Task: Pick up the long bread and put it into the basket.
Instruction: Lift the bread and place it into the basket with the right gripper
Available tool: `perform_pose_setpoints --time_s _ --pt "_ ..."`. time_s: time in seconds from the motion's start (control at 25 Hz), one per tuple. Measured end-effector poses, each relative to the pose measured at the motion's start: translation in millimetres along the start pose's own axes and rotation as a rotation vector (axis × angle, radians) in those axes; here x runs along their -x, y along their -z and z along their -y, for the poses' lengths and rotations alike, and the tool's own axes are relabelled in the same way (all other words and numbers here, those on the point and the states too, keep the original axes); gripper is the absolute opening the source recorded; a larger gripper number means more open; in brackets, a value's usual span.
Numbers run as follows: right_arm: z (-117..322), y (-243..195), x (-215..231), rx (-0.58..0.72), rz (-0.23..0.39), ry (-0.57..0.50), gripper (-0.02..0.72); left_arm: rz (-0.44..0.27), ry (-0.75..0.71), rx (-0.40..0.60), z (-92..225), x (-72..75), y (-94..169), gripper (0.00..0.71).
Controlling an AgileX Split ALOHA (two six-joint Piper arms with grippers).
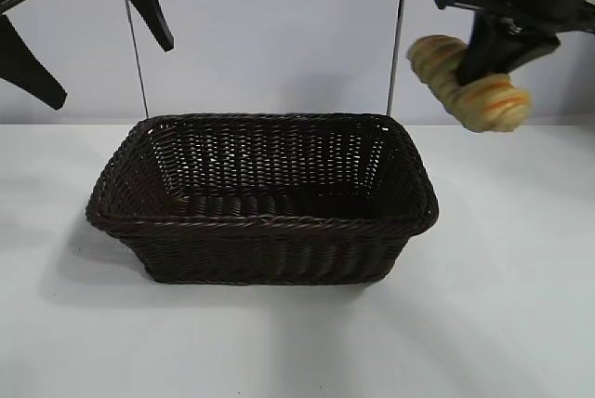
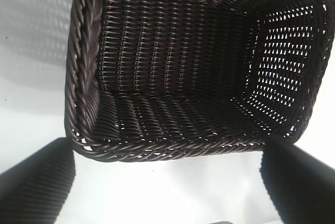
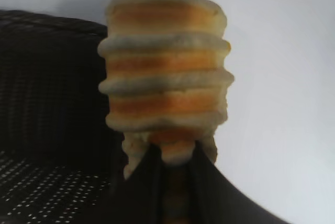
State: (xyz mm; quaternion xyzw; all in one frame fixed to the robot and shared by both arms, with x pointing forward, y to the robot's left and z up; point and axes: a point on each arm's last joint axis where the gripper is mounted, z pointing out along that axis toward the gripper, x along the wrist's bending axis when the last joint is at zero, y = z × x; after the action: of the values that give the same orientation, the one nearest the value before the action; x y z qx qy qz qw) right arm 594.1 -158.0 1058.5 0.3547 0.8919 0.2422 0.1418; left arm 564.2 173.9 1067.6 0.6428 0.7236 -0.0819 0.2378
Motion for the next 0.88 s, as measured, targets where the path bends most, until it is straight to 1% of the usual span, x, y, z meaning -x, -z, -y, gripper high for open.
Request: perform_pose_setpoints --time_s 0.04,0.16,0.28,0.4,0.64,0.76,0.88 --pt "-1.8 -5.1 -4.3 -0.001 -0.007 0.074 0.084 0.0 0.0 0.0 0.0 0.0 0.0 0.694" --pt "-8.2 -21.5 -12.4 0.024 -0.003 0.23 0.084 0.0 0.0 0.002 -0.1 0.0 0.0 0.694" --pt "-12.8 -40.2 -17.8 0.053 0.005 0.31 0.084 0.001 0.0 0.005 -0.4 0.1 0.0 0.694" --pt "-13.7 -63.0 -25.1 0.053 -0.012 0.35 0.084 0.001 0.0 0.006 -0.5 0.1 0.0 0.694" --pt "-8.3 -108.1 -49.6 0.002 -0.073 0.403 0.084 0.001 0.0 0.006 -0.5 0.1 0.0 0.694" --pt "-8.9 -115.3 -56.1 0.006 -0.076 0.415 0.084 0.001 0.0 0.006 -0.5 0.1 0.0 0.694" --pt "-10.5 -115.2 -55.2 0.019 -0.063 0.415 0.086 0.001 0.0 0.006 -0.5 0.1 0.0 0.694"
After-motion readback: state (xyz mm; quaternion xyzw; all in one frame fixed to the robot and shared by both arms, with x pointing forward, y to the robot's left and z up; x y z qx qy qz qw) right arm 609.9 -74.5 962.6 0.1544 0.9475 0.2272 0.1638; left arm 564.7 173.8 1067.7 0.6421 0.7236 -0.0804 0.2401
